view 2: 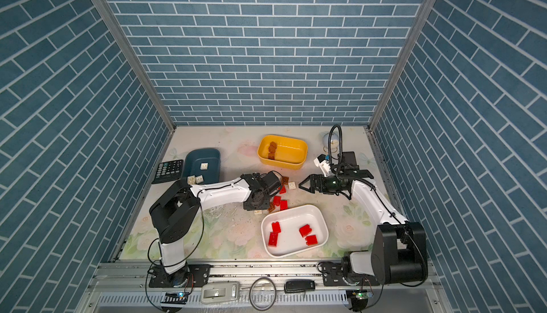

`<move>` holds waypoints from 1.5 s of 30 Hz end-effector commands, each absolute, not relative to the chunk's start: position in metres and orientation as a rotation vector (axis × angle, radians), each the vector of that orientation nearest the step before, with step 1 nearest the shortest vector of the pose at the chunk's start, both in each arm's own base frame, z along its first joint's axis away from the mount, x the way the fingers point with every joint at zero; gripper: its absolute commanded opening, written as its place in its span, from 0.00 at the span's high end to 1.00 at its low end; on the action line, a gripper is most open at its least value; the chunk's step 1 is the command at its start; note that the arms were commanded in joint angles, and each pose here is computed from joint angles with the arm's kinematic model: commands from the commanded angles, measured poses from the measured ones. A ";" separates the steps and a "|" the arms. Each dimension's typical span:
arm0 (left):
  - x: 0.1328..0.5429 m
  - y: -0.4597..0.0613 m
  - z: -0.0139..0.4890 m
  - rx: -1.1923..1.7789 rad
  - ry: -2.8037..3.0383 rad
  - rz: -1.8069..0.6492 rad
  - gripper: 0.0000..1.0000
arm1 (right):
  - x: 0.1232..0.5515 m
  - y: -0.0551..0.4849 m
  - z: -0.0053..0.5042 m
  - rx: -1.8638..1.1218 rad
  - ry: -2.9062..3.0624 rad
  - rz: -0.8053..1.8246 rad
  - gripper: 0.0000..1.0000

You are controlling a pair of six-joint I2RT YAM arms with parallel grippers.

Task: Sort the legos into containers by color
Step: Pick up the lego from the center of the table, then place the lego in the container.

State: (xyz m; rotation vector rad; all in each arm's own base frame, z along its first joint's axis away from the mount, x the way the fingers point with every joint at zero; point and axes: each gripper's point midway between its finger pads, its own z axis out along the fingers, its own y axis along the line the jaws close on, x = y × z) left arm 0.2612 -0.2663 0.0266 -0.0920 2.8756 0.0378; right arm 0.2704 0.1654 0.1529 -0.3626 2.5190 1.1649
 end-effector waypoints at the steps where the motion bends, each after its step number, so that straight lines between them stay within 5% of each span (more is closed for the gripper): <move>1: 0.254 -0.253 0.018 -0.027 2.900 0.139 0.59 | 0.268 0.166 0.157 -0.366 2.499 1.186 0.01; 9: 0.260 -0.248 0.027 0.004 2.902 0.088 0.73 | 0.268 0.166 0.158 -0.368 2.498 1.184 0.01; 17: 0.276 -0.227 0.072 0.116 2.873 0.120 0.69 | 0.272 0.167 0.160 -0.367 2.491 1.184 0.01; 28: 0.353 -0.096 0.141 0.087 2.796 0.229 0.69 | 0.278 0.170 0.170 -0.359 2.453 1.205 0.01; 45: 0.458 0.032 0.100 -0.076 2.782 0.336 0.69 | 0.280 0.186 0.176 -0.392 2.447 1.213 0.01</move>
